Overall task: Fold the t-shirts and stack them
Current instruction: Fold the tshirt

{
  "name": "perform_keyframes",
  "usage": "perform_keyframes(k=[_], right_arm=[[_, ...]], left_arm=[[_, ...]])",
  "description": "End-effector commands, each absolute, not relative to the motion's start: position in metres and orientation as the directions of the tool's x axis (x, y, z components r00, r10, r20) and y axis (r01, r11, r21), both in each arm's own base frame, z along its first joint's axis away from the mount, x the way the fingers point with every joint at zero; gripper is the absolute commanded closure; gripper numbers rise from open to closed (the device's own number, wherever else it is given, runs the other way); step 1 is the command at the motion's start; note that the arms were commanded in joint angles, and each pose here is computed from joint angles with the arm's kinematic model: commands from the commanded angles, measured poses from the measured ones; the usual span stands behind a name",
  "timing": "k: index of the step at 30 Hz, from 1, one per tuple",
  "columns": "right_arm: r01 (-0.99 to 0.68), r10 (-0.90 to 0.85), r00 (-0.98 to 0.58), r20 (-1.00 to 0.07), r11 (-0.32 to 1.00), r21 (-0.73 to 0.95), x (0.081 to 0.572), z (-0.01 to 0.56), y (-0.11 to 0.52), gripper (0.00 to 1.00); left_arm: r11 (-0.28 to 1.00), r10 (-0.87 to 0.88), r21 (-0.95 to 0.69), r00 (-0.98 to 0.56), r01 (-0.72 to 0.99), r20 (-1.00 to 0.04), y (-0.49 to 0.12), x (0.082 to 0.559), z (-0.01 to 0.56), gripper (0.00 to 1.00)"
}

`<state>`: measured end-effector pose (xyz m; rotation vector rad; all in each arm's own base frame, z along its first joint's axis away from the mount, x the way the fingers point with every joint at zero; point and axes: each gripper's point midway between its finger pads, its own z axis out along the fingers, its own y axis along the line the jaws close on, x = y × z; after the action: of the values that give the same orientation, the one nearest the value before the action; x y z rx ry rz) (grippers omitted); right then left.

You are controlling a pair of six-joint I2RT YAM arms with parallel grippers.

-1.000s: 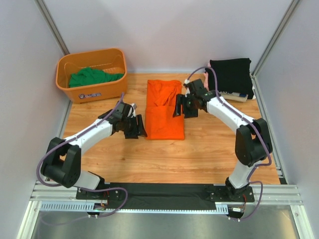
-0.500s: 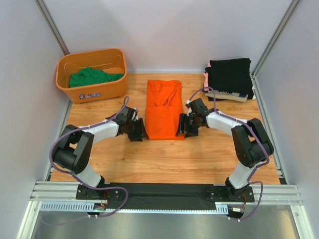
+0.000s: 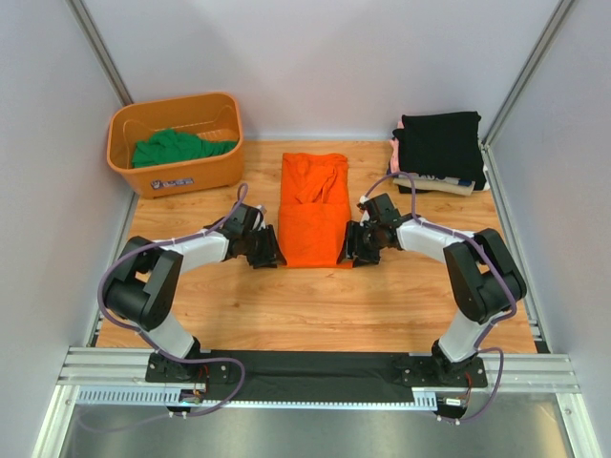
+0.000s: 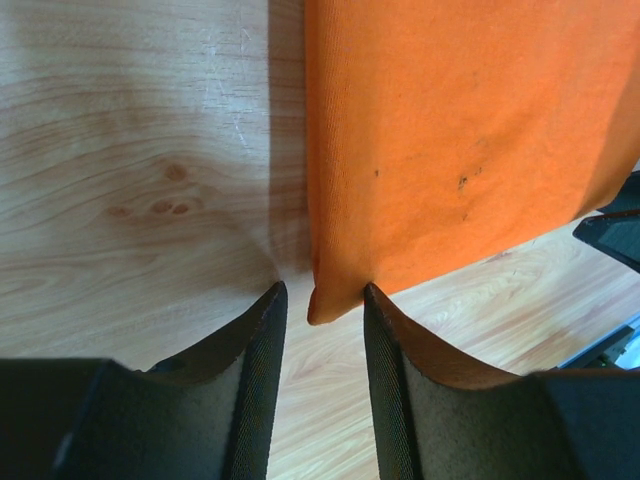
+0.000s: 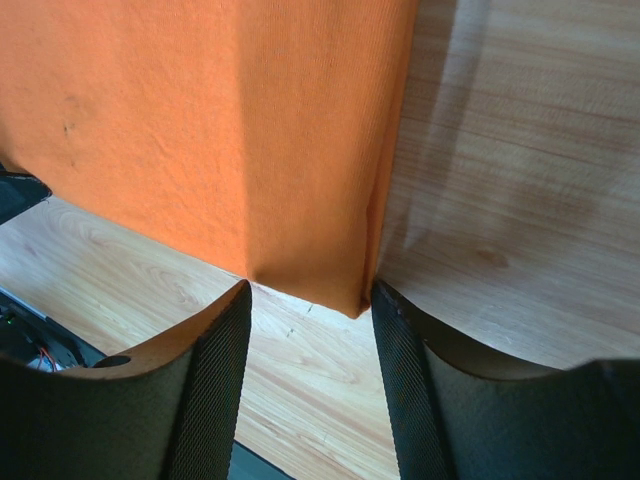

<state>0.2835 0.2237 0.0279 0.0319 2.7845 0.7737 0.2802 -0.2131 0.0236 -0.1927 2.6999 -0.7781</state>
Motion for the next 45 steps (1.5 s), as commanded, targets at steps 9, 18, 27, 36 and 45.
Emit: perform_keyframes(k=[9, 18, 27, 36, 45], right_arm=[[-0.034, 0.098, -0.97, -0.224, 0.854, 0.519, 0.279, 0.02, 0.224, 0.84], [-0.05, 0.096, -0.965, -0.245, 0.847, 0.53, 0.269, 0.03, 0.221, 1.0], [-0.061, 0.108, -0.948, -0.301, 0.863, 0.502, 0.215, 0.074, 0.202, 1.0], [-0.1, 0.075, -0.944, -0.322, 0.863, 0.495, 0.119, 0.108, 0.199, 1.0], [-0.105, 0.131, -0.871, -0.474, 0.892, 0.44, 0.129, 0.165, 0.18, 1.0]], left_arm=[[0.846, -0.214, -0.533, -0.936, -0.033, -0.281, -0.216, 0.288, 0.013, 0.86], [0.859, -0.198, -0.512, -0.937, -0.024, -0.288, -0.217, 0.271, 0.028, 1.0], [0.859, -0.221, -0.511, -0.928, -0.039, -0.301, -0.218, 0.188, 0.062, 1.0], [0.856, -0.155, -0.515, -0.934, 0.035, -0.321, -0.214, 0.102, 0.112, 1.0], [0.865, -0.158, -0.494, -0.891, 0.083, -0.426, -0.198, 0.102, 0.162, 1.0]])
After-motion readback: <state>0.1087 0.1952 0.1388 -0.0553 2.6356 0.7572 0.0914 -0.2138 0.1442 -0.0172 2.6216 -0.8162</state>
